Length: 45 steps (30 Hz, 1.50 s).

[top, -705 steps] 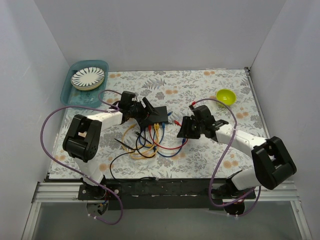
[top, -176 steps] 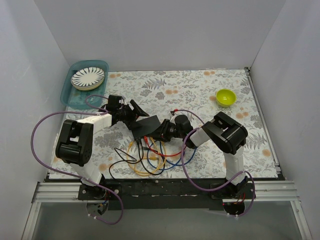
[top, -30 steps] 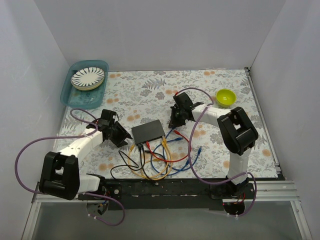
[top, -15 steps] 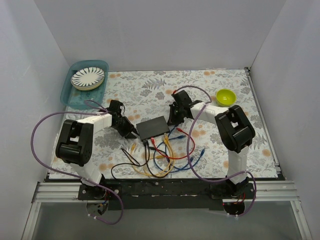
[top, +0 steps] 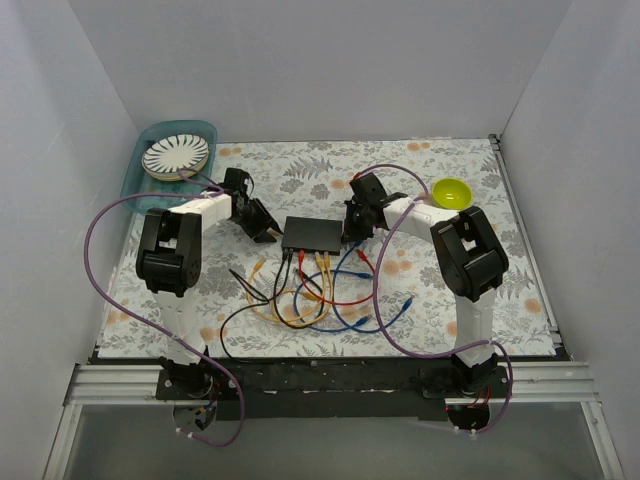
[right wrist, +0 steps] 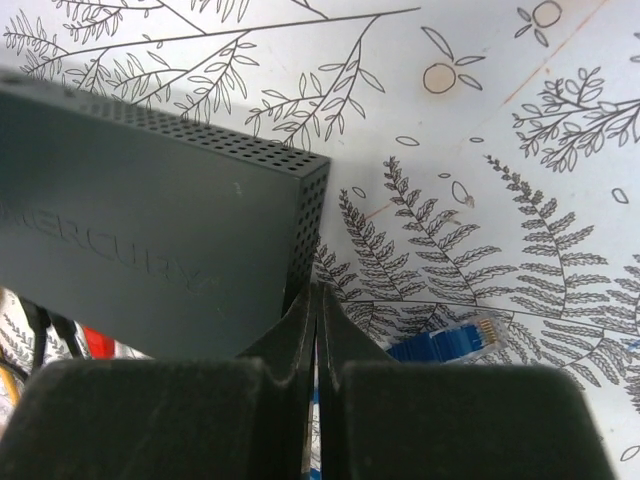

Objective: Pull the plug from the switch port

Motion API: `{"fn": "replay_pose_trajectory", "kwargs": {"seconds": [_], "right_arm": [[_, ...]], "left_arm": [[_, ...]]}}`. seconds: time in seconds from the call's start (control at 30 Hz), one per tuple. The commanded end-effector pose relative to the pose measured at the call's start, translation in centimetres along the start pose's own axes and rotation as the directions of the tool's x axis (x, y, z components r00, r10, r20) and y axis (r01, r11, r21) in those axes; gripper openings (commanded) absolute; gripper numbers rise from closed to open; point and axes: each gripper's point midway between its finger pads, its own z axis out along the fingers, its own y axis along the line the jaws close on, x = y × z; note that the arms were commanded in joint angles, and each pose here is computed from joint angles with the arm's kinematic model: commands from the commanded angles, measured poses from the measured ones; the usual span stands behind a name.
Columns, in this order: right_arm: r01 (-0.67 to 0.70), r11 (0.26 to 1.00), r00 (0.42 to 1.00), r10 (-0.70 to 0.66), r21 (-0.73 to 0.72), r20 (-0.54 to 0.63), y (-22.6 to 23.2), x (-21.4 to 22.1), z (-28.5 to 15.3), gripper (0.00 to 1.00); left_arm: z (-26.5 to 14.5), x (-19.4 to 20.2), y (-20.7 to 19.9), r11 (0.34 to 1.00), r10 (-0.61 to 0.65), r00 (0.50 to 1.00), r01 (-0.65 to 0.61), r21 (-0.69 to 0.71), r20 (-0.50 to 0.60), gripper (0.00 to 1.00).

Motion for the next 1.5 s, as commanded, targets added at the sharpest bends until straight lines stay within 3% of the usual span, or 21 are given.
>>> {"fn": "replay_pose_trajectory", "kwargs": {"seconds": [0.0,0.07,0.2,0.3,0.4,0.43,0.5,0.6,0.73,0.97,1.03,1.3,1.47], "right_arm": [[-0.004,0.968,0.999,-0.006,-0.251,-0.041,7.7,0.8,-0.8,0.01],[-0.014,0.977,1.0,0.011,-0.214,-0.017,7.0,0.2,-1.6,0.01],[-0.025,0.991,0.988,0.044,-0.13,0.148,5.9,-3.4,-4.3,0.01],[0.012,0.983,0.978,0.027,-0.185,0.206,7.7,-5.2,-6.4,0.09],[0.016,0.96,0.983,0.036,-0.279,0.178,9.8,-5.4,-6.5,0.19],[0.009,0.954,0.985,0.043,-0.3,0.167,10.2,-5.4,-6.2,0.21],[0.007,0.903,0.989,0.058,-0.429,0.137,12.6,-5.1,-6.4,0.2],[0.002,0.8,0.994,0.064,-0.6,0.089,15.0,-4.6,-6.4,0.11],[-0.13,0.722,0.99,0.137,-0.679,-0.043,15.3,-3.2,-4.6,0.02],[-0.283,0.662,0.957,0.236,-0.694,-0.165,13.3,-0.8,-2.7,0.01],[-0.304,0.673,0.951,0.252,-0.674,-0.178,12.6,-0.3,-2.1,0.01],[-0.368,0.732,0.928,0.323,-0.573,-0.183,9.7,0.8,-0.4,0.01],[-0.322,0.798,0.944,0.315,-0.51,-0.103,8.6,-0.2,-0.5,0.01]], "left_arm": [[0.6,1.4,-4.6,0.987,0.072,0.996,-0.063,0.145,-0.058,0.35],[0.2,0.6,-4.2,0.992,0.062,0.998,-0.061,0.11,-0.007,0.39],[-2.6,-1.4,-3.8,0.998,0.038,0.989,-0.045,0.053,0.14,0.5],[-5.2,-2.3,-4.4,0.997,0.008,0.976,-0.025,0.076,0.217,0.62],[-6.6,-2.1,-5.0,0.993,-0.012,0.973,-0.016,0.117,0.23,0.84],[-6.7,-1.8,-4.8,0.993,-0.023,0.974,-0.004,0.118,0.226,0.98],[-7.6,-1.2,-5.4,0.985,-0.039,0.976,0.001,0.173,0.213,0.98],[-8.0,-0.2,-5.4,0.966,-0.049,0.982,0.0,0.257,0.185,0.96],[-8.1,1.7,-5.0,0.938,-0.044,0.991,-0.002,0.346,0.124,0.9],[-8.1,2.6,-1.1,0.919,-0.075,0.988,0.015,0.393,0.138,0.8],[-7.8,2.9,0.5,0.914,-0.112,0.987,0.055,0.403,0.119,0.79],[-8.0,2.1,-0.1,0.875,-0.076,0.981,-0.018,0.483,0.176,0.8],[-7.8,1.7,-0.6,0.861,-0.029,0.979,-0.077,0.502,0.201,0.81]]}}
